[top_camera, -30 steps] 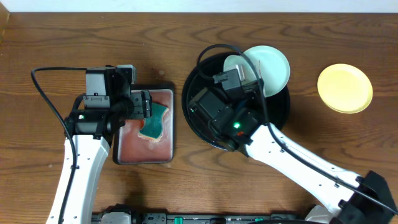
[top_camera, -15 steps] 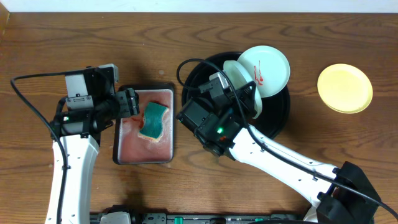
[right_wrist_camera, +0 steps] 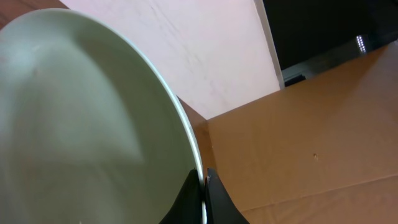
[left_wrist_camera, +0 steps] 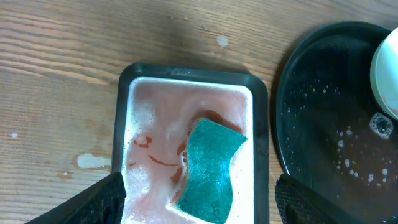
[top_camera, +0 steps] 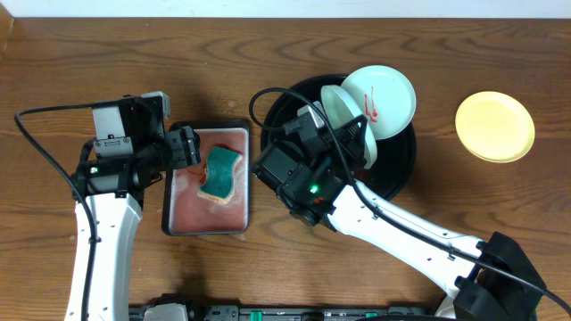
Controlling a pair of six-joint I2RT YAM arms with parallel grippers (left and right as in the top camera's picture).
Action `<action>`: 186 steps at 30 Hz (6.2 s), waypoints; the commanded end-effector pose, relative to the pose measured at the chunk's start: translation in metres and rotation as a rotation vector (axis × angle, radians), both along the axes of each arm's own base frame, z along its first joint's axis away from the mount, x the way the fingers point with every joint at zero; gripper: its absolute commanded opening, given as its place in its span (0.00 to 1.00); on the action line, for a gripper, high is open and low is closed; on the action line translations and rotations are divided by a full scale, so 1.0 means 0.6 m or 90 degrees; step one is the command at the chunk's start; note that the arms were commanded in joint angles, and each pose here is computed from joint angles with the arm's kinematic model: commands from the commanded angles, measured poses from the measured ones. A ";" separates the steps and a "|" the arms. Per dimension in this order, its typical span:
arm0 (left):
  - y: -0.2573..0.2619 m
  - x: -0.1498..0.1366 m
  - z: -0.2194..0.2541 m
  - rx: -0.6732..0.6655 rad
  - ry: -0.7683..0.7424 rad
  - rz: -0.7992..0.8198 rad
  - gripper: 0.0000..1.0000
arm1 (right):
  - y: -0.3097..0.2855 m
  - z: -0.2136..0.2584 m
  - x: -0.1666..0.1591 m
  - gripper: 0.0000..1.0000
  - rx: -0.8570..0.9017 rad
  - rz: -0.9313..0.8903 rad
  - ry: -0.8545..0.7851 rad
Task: Clean dirty plates on tray and stack at the side
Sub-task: 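Hold the tilted light blue plate above the black tray with right gripper, then carry the light blue plate right and lay it on the yellow plate, then release the plate and move right gripper to the white plate rim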
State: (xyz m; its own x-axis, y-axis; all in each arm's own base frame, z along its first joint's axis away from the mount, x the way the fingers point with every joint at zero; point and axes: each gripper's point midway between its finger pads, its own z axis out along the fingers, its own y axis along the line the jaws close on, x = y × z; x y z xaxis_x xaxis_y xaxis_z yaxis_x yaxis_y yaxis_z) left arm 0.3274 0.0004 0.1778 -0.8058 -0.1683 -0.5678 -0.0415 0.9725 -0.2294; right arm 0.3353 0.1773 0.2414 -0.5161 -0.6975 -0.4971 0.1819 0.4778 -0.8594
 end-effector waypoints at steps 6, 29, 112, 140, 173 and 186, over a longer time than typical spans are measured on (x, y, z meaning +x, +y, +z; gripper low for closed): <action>-0.002 -0.003 -0.001 -0.008 0.000 -0.004 0.78 | 0.007 0.015 0.000 0.01 -0.002 -0.001 -0.020; -0.016 -0.014 -0.007 -0.024 0.020 -0.020 0.78 | -0.052 -0.151 0.041 0.01 0.573 -0.128 0.205; -0.114 -0.033 -0.012 -0.008 0.030 -0.157 0.79 | -0.634 -0.116 0.030 0.45 0.962 -0.507 -0.167; -0.114 -0.035 -0.013 -0.008 0.033 -0.157 0.79 | -0.293 -0.260 0.184 0.50 0.856 -0.297 0.129; -0.114 -0.036 -0.014 -0.008 0.036 -0.157 0.79 | -0.248 -0.340 0.250 0.01 0.942 -0.240 0.179; -0.114 -0.036 -0.014 -0.008 0.035 -0.157 0.79 | -0.146 -0.251 0.176 0.01 0.991 -0.170 0.331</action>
State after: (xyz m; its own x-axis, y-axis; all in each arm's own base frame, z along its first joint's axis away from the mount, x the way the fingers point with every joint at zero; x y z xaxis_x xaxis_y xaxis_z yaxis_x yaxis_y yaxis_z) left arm 0.3084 -0.0653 0.1705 -0.8527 0.0187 -0.5221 0.1680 0.9561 -0.2401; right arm 0.4444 0.0555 0.0571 -0.8231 0.4581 -0.3355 0.3703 0.8810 0.2944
